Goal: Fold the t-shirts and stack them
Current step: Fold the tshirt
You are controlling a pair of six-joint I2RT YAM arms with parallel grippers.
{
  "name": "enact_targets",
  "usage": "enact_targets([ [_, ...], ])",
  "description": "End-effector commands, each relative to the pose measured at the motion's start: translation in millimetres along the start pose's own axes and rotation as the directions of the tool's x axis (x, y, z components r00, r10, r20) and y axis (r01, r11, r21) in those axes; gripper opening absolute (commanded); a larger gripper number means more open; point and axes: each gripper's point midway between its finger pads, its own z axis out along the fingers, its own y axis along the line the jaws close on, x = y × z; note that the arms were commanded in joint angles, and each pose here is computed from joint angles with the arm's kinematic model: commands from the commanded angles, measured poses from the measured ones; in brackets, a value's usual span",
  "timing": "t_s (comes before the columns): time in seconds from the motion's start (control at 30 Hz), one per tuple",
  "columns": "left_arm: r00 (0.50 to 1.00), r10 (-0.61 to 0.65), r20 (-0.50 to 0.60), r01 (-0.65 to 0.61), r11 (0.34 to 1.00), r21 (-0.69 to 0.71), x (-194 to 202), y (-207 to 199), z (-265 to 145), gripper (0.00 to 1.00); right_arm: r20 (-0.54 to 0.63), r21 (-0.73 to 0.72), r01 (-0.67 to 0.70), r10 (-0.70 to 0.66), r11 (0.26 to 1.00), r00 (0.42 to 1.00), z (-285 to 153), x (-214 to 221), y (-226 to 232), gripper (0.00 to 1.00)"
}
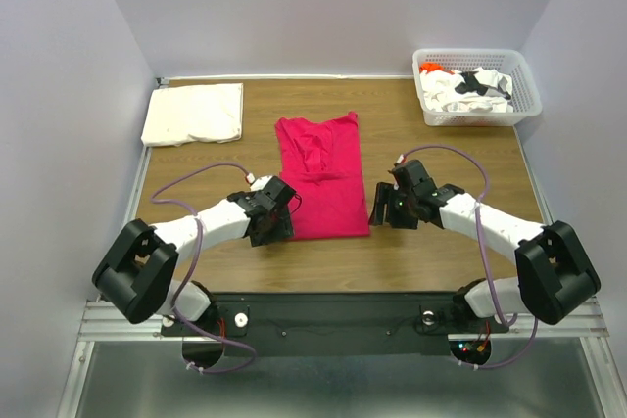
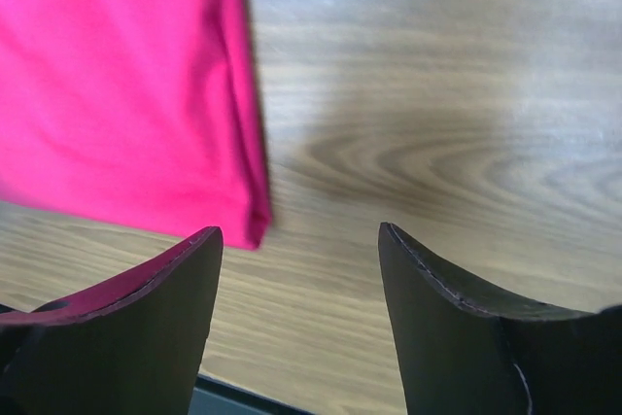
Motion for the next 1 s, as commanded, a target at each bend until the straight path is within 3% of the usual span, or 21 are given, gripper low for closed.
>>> enact_targets([
  [0.0,1.000,0.002,0.022,-0.002,1.000,-0.011,-9,-11,0,0.65,0.008,0.059,0.002,-0.003,0.998,1.000,-4,-6,-7,0.70],
  [0.17,0.999,0.007,0.036,-0.006,1.000,-0.019,-13,-14,1,0.61,-0.019,0.054,0.008,-0.007,0.999,1.000,-2,-1,-5,0.63],
  [0.63,0.993,0.086,-0.078,-0.093,0.992,-0.091,18,-2,29,0.42,-0.079,0.066,0.017,-0.011,0.998,0.997,18,9,20,0.57],
  [0.97,0.986,0.133,-0.103,-0.144,0.984,-0.102,23,-2,34,0.16,-0.092,0.125,0.024,-0.012,0.992,0.996,31,17,29,0.53],
])
